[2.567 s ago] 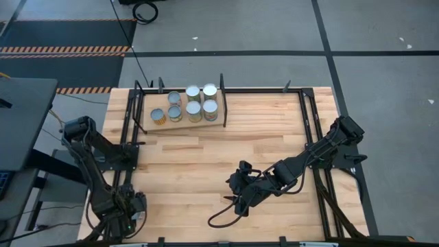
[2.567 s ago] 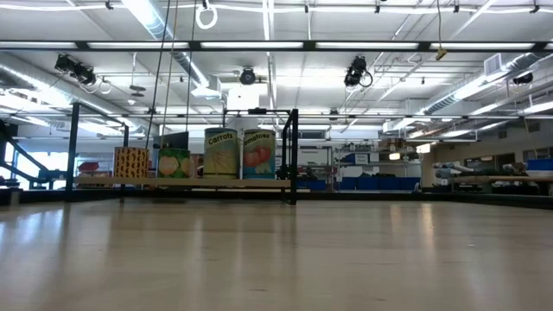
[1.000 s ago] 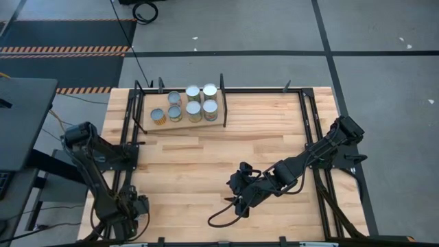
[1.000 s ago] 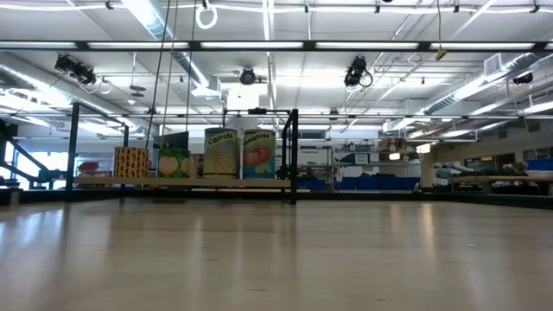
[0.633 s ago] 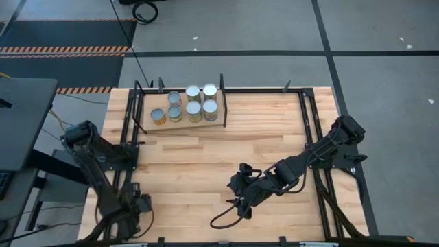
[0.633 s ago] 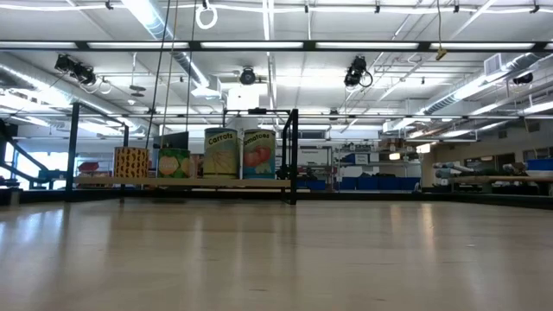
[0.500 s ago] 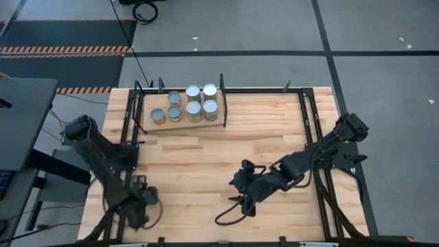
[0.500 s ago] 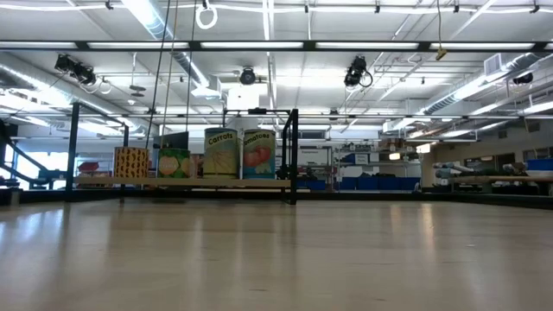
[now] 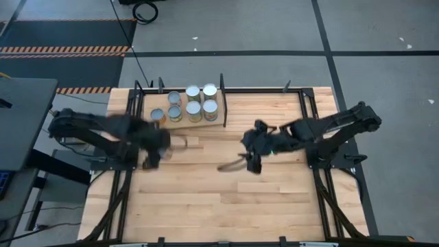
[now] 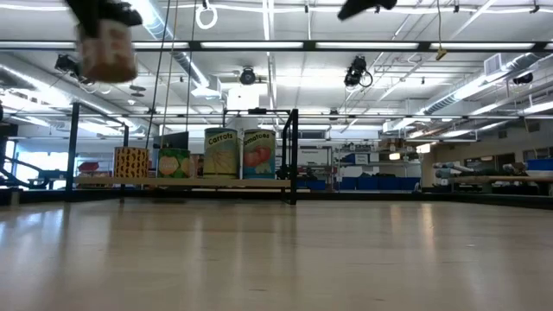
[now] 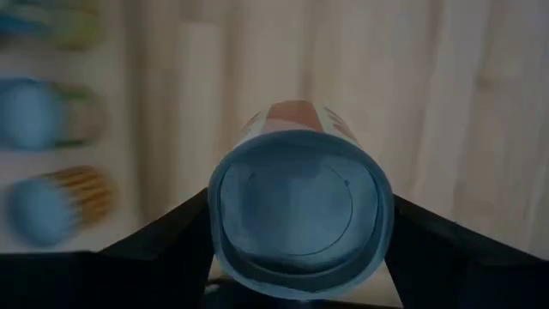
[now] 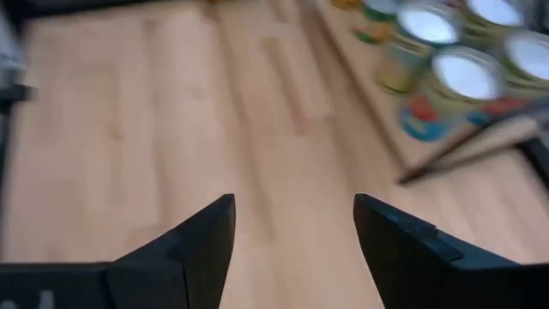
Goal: Pick and place cans onto a shelf
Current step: Put the canned diced tomatoes on the shelf
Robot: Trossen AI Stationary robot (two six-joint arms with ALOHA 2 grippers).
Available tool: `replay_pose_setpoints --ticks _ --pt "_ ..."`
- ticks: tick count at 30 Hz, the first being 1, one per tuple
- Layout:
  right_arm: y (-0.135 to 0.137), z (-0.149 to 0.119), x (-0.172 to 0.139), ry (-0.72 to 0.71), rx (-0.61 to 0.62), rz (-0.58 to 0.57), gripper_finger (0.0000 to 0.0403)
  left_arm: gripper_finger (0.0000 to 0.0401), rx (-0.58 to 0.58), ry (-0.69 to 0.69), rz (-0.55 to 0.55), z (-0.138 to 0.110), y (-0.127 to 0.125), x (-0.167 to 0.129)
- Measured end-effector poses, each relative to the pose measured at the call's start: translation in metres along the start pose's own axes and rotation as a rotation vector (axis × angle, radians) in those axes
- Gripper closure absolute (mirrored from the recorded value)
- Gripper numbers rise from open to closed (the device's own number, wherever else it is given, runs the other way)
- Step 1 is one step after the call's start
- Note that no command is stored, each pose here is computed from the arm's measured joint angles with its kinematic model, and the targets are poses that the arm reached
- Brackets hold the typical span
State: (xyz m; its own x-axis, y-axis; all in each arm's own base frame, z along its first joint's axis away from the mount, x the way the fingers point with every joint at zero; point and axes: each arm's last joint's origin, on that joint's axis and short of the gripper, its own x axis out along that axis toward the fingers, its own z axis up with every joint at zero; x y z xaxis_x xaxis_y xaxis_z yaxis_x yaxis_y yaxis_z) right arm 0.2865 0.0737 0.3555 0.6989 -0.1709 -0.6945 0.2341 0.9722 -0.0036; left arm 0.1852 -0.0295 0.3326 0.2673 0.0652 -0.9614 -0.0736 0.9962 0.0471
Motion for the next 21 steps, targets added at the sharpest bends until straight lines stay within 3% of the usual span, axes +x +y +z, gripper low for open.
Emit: replay_pose_setpoints --ticks 5,9,14,21 --pt "-0.028 0.003 0.000 0.060 0.016 -0.016 0.0157 0.0119 -0.086 -0.018 0.067 0.014 0.051 -0.049" --pt "-0.033 -0.002 0.002 0.122 -0.033 -0.028 0.0158 0.0119 -0.147 -0.057 0.096 0.015 0.083 -0.065" --pt "-0.035 -0.022 0.014 0.219 -0.079 -0.049 0.0157 0.0120 -0.196 0.012 0.156 0.011 0.128 -0.058" --pt "-0.037 -0.056 0.041 0.317 -0.101 -0.064 0.0157 0.0120 -0.266 0.179 0.244 0.003 0.213 -0.026"
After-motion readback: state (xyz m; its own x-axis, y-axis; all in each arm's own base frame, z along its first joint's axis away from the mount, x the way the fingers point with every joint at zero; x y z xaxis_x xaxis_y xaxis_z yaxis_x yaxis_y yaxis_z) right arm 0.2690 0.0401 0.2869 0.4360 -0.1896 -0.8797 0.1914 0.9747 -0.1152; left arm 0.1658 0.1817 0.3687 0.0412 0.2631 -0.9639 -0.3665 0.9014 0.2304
